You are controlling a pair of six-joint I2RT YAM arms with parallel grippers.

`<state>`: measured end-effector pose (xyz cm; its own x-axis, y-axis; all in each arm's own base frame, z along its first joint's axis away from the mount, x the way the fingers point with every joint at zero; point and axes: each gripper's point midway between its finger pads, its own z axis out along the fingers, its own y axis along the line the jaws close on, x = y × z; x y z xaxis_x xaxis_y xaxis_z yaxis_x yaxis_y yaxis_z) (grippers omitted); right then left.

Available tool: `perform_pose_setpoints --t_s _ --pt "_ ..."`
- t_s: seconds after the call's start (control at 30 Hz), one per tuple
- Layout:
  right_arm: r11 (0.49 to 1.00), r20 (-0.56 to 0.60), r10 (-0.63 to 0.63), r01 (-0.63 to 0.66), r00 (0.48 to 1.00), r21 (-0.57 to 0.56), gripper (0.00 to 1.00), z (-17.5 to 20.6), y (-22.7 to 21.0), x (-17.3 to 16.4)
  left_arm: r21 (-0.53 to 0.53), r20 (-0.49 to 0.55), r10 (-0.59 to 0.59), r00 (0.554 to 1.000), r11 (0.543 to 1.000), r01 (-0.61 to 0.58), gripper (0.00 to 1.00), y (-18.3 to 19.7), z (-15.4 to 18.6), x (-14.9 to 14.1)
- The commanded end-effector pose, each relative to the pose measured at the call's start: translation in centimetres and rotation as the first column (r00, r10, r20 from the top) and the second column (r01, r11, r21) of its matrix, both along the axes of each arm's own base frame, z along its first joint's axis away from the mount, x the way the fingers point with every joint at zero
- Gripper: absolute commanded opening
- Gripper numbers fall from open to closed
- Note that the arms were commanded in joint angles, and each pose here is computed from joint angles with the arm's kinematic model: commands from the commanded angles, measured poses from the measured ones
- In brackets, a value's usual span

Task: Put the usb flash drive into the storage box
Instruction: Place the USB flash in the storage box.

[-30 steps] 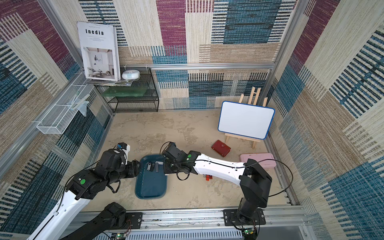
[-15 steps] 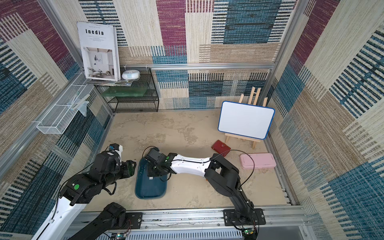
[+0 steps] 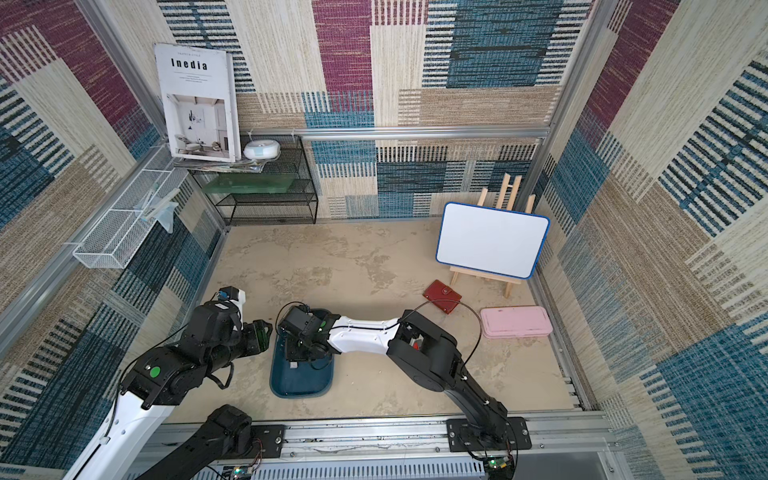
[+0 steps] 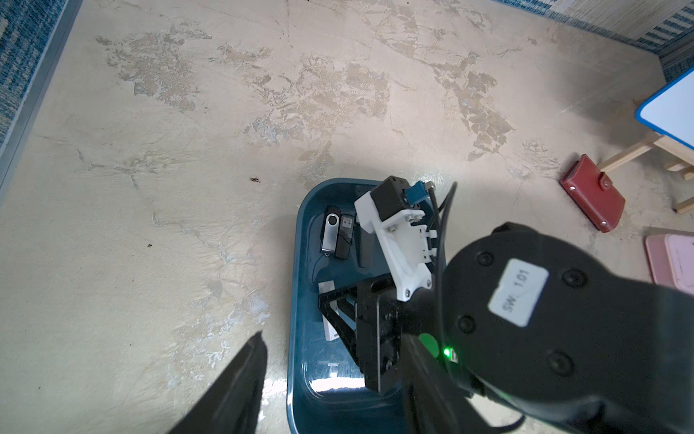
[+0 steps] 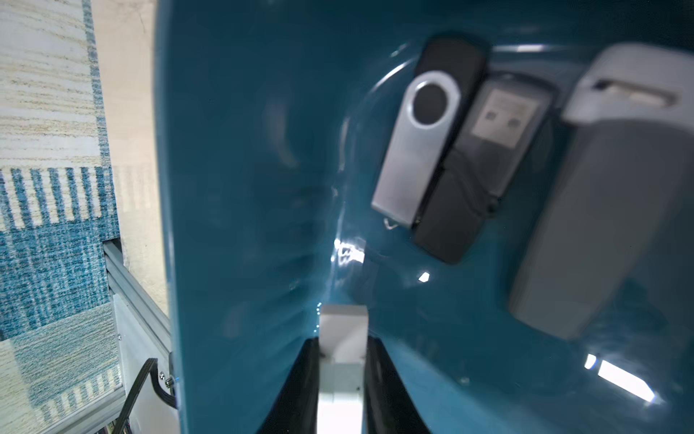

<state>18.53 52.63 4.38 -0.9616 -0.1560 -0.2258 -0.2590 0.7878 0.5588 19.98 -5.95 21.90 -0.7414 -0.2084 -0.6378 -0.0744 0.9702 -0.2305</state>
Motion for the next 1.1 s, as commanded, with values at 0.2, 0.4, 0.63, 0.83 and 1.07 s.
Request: perform_pose_setpoints --t_s 0.2,0.4,0.63,0.83,1.07 --pt "1.000 -0.014 0.010 -0.010 1.000 0.004 0.31 -0.7 0.8 -0.4 -0.004 -0.002 -0.001 1.000 1.000 0.001 0.62 -0.1 0.0 0.1" --pt "1.000 0.015 0.015 -0.016 1.000 0.007 0.32 0.5 0.6 -0.2 -0.005 -0.004 -0.003 1.000 1.000 0.003 0.61 -0.1 -0.1 0.0" --pt "1.000 0.107 -0.011 0.011 0.994 0.004 0.33 4.0 -1.3 1.1 -0.009 0.000 -0.005 1.000 1.000 0.005 0.62 -0.1 0.0 0.0" --pt "0.996 0.172 -0.087 0.090 0.981 -0.010 0.34 6.8 -5.8 2.9 -0.017 0.000 -0.010 1.000 1.000 0.010 0.62 -0.3 0.0 0.0" --pt "0.977 0.328 -0.177 0.206 0.928 -0.056 0.35 10.2 -15.4 6.6 -0.051 -0.012 -0.064 0.998 0.997 0.064 0.62 -1.5 -0.3 0.0"
